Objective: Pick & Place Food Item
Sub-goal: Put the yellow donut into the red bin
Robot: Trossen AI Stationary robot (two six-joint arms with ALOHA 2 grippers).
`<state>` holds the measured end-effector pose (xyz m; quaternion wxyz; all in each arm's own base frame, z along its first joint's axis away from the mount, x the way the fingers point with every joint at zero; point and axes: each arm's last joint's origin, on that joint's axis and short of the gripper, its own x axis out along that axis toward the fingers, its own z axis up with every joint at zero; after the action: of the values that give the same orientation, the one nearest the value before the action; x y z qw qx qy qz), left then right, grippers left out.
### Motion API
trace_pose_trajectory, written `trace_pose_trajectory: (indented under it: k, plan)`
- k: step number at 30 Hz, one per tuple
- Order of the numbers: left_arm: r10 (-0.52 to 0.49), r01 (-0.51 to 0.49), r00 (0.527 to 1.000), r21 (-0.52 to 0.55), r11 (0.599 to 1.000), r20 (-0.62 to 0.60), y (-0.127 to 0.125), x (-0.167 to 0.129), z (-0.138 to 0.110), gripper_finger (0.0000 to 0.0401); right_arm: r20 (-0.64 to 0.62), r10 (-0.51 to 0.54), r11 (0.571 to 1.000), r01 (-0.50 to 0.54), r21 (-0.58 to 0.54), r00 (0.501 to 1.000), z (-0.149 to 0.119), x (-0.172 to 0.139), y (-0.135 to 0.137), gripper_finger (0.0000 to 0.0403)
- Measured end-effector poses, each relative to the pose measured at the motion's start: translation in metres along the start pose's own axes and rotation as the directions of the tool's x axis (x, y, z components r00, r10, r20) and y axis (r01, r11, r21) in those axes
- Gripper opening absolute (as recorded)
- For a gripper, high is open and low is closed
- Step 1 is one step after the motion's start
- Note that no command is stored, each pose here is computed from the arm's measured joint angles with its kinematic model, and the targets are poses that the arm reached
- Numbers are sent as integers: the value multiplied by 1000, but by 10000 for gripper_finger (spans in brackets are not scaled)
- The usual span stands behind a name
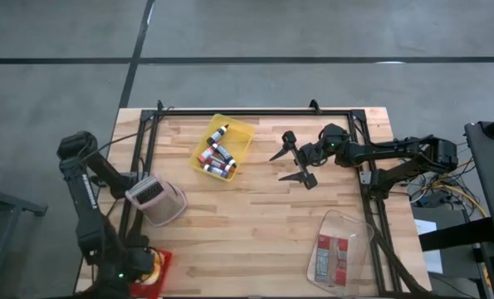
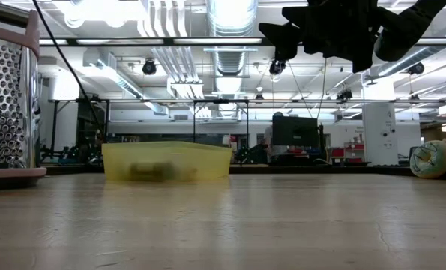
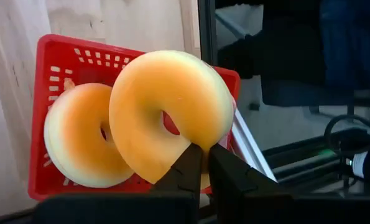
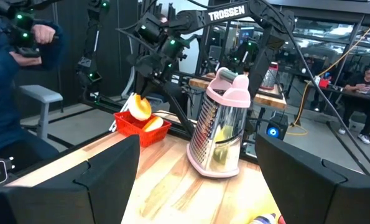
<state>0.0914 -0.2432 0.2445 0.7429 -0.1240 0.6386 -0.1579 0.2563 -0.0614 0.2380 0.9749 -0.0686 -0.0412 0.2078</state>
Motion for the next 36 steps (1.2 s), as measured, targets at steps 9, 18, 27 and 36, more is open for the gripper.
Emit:
trace_pose_trajectory:
  k: [9,18,27,36]
  plan:
    - [-1,4,996,32,999,-87,17,4,23,24,0,0,1000,0,0,1000,0,0,0,315]
    - [-24,25,991,4,1000,-130,18,4,25,24,0,0,1000,0,0,1000,0,0,0,315]
    - [-51,48,988,-29,998,-148,20,10,24,25,0,0,1000,0,0,1000,0,0,0,315]
    - [-79,56,978,-121,991,-192,28,23,19,38,0,0,1000,0,0,1000,0,0,0,315]
